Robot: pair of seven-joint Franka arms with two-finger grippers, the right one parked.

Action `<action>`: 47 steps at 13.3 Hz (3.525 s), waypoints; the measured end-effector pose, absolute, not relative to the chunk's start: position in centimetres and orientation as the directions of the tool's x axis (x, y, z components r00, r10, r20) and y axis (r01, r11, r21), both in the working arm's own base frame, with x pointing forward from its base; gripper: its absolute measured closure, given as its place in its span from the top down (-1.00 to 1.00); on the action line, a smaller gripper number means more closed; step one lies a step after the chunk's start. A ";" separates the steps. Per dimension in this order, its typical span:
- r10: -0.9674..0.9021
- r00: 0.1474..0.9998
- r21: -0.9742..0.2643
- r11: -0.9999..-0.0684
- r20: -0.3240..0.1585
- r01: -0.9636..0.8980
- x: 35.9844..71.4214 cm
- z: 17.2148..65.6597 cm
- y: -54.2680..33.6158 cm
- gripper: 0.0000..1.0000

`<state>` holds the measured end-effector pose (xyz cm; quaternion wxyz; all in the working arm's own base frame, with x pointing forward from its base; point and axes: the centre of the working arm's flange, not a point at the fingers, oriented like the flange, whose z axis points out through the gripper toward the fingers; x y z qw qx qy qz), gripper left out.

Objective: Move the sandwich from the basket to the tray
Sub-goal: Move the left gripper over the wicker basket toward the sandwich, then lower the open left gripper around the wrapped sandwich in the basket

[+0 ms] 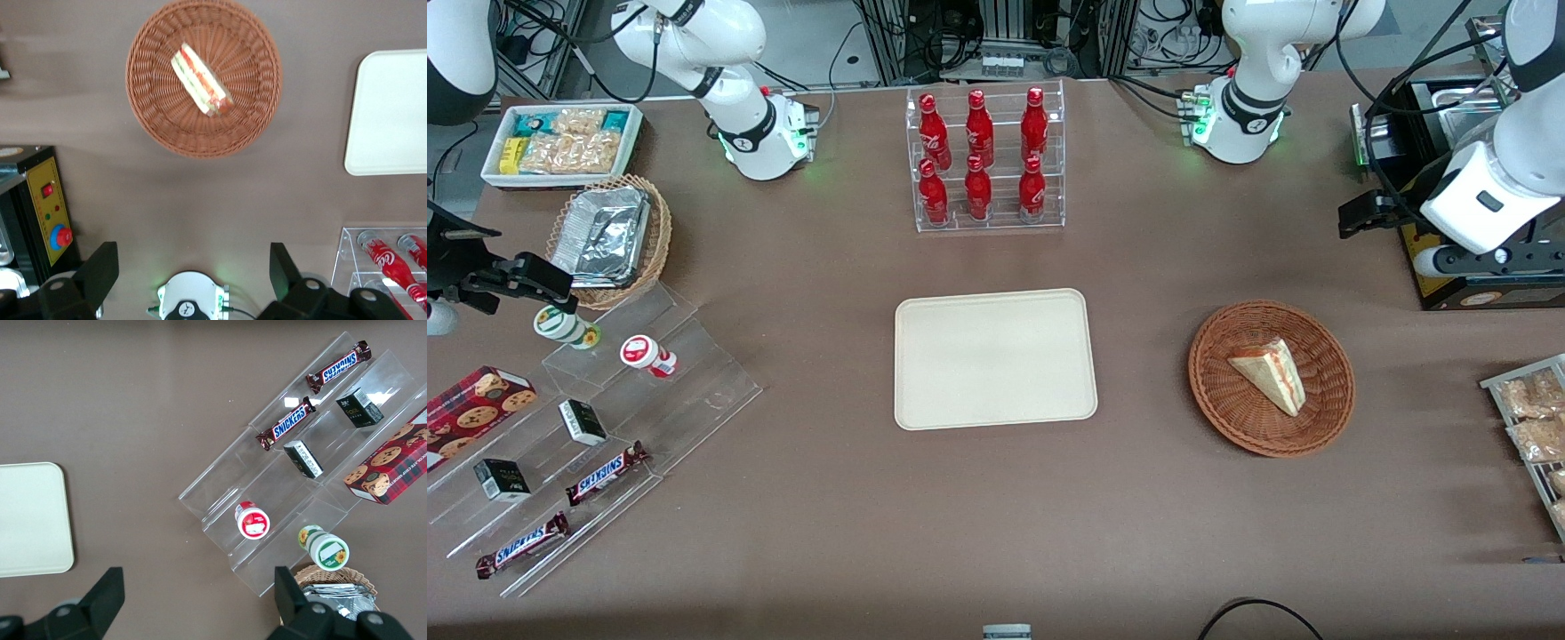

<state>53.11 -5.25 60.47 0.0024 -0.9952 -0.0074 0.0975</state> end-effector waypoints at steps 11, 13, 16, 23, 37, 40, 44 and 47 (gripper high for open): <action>0.018 0.979 -0.006 -1.000 -0.201 0.017 54.5 52.7 -5.3 1.00; 0.019 0.981 -0.005 -1.000 -0.193 0.018 54.7 50.0 -5.3 1.00; 0.020 0.984 -0.004 -1.000 -0.177 0.020 54.6 46.2 -5.2 1.00; 0.046 0.988 -0.001 -0.999 -0.148 0.046 55.2 38.8 -4.0 1.00; 0.600 0.796 -0.036 -0.800 -0.074 0.599 57.6 33.1 -4.2 1.00; 0.710 0.702 -0.029 -0.704 -0.053 0.709 58.0 32.4 -4.4 1.00; 0.724 0.687 -0.044 -0.690 -0.065 0.722 57.9 31.2 -4.4 1.00; 0.726 0.684 -0.050 -0.687 -0.070 0.725 57.6 29.9 -4.7 1.00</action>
